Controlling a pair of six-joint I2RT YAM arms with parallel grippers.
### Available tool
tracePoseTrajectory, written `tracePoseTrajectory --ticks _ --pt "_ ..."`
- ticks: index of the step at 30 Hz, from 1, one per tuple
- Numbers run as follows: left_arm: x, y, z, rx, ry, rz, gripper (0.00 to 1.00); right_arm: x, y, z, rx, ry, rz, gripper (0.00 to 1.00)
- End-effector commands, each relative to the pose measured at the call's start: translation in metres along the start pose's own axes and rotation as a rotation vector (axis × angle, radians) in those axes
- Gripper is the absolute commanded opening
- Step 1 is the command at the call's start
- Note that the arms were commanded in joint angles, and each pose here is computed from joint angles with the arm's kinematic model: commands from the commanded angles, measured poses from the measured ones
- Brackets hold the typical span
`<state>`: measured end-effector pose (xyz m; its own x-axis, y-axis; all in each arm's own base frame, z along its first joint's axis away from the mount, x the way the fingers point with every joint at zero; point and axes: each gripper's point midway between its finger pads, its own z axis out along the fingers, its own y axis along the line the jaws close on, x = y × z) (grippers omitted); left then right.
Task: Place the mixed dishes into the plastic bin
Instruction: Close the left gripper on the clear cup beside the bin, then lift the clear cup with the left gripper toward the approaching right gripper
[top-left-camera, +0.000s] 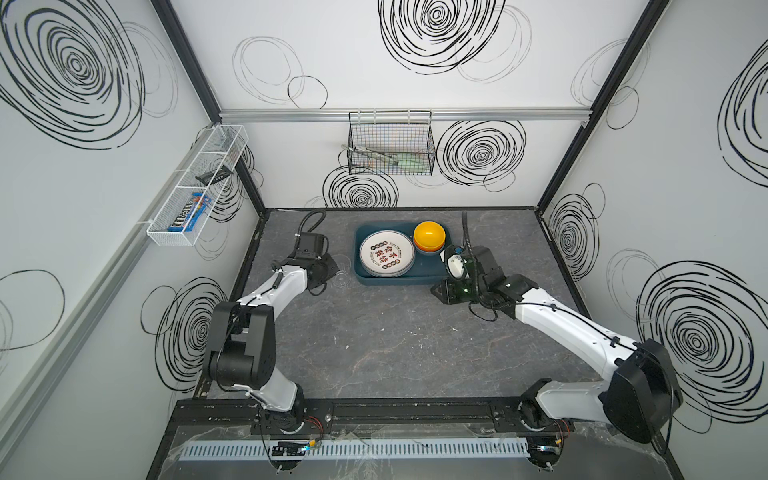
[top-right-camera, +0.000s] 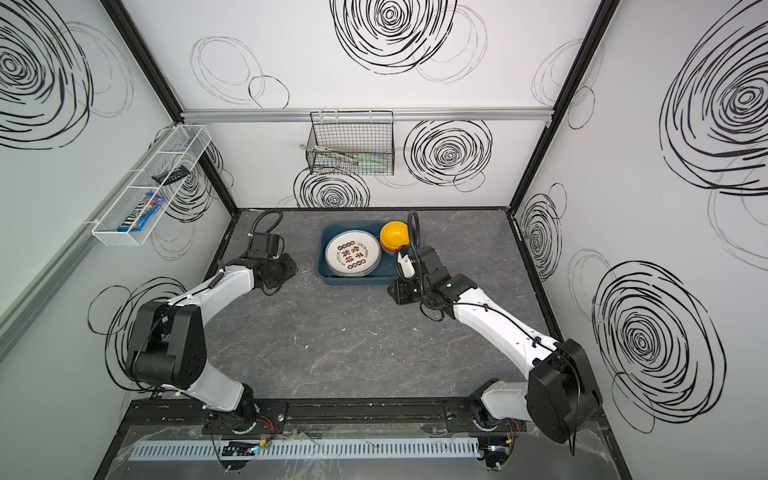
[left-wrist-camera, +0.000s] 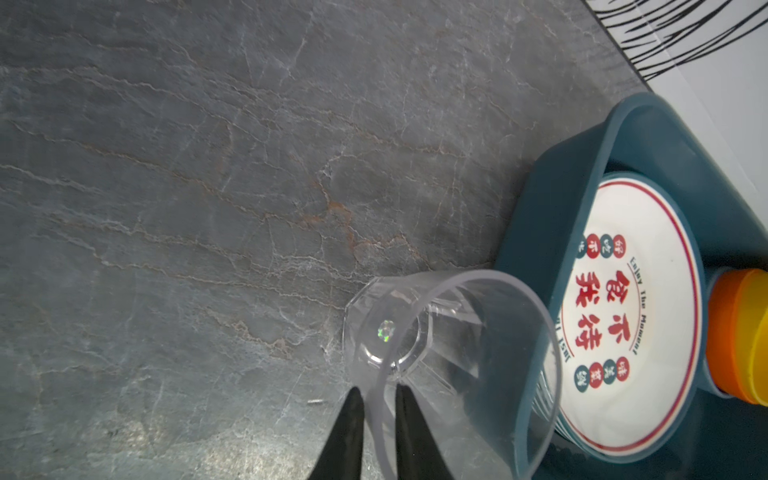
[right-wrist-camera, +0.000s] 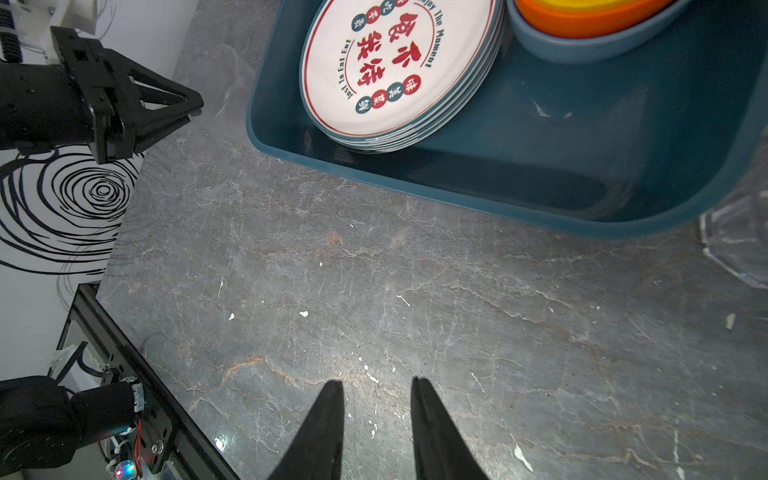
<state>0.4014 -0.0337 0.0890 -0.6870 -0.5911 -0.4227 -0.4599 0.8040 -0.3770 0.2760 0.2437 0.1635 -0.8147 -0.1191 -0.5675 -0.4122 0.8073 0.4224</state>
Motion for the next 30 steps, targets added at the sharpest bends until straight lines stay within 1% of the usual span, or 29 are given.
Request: tracePoseTrajectory --ticks 1,2,5,7,8,9,10,16,22,27,30 --pt "-0.007 0.004 -0.002 0.013 -0.018 -0.011 0.15 -0.004 0.001 -0.004 -0.001 -0.032 -0.003 0.32" --pt "-0.008 0.005 -0.004 0.016 -0.020 -0.015 0.13 -0.004 0.001 -0.004 -0.001 -0.031 -0.003 0.32" --pt "-0.009 0.008 -0.008 0.018 -0.026 -0.016 0.09 -0.003 0.000 -0.002 0.001 -0.029 -0.003 0.32" --pt "-0.011 0.007 -0.012 0.028 -0.031 -0.013 0.05 -0.003 0.000 -0.001 0.003 -0.026 0.001 0.32" --pt "-0.012 0.007 -0.014 0.033 -0.034 -0.011 0.04 -0.004 0.001 -0.001 0.000 -0.026 0.003 0.32" --pt "-0.013 0.006 -0.017 0.035 -0.038 -0.010 0.01 -0.004 0.001 -0.001 -0.001 -0.026 0.004 0.32" --pt "-0.013 0.005 -0.019 0.041 -0.039 -0.005 0.00 -0.006 0.002 -0.002 -0.003 -0.031 0.004 0.32" --pt "-0.018 -0.005 -0.042 0.088 -0.073 0.025 0.00 -0.014 0.006 -0.004 -0.003 -0.041 0.007 0.32" --pt "-0.019 -0.022 -0.068 0.144 -0.096 0.082 0.00 -0.025 0.010 -0.005 -0.004 -0.050 0.016 0.33" --pt "-0.002 -0.042 -0.084 0.195 -0.079 0.167 0.00 -0.032 0.019 -0.006 -0.031 -0.032 0.012 0.34" --pt "0.013 -0.054 -0.090 0.215 -0.066 0.219 0.00 -0.040 0.022 -0.009 -0.028 -0.036 0.013 0.36"
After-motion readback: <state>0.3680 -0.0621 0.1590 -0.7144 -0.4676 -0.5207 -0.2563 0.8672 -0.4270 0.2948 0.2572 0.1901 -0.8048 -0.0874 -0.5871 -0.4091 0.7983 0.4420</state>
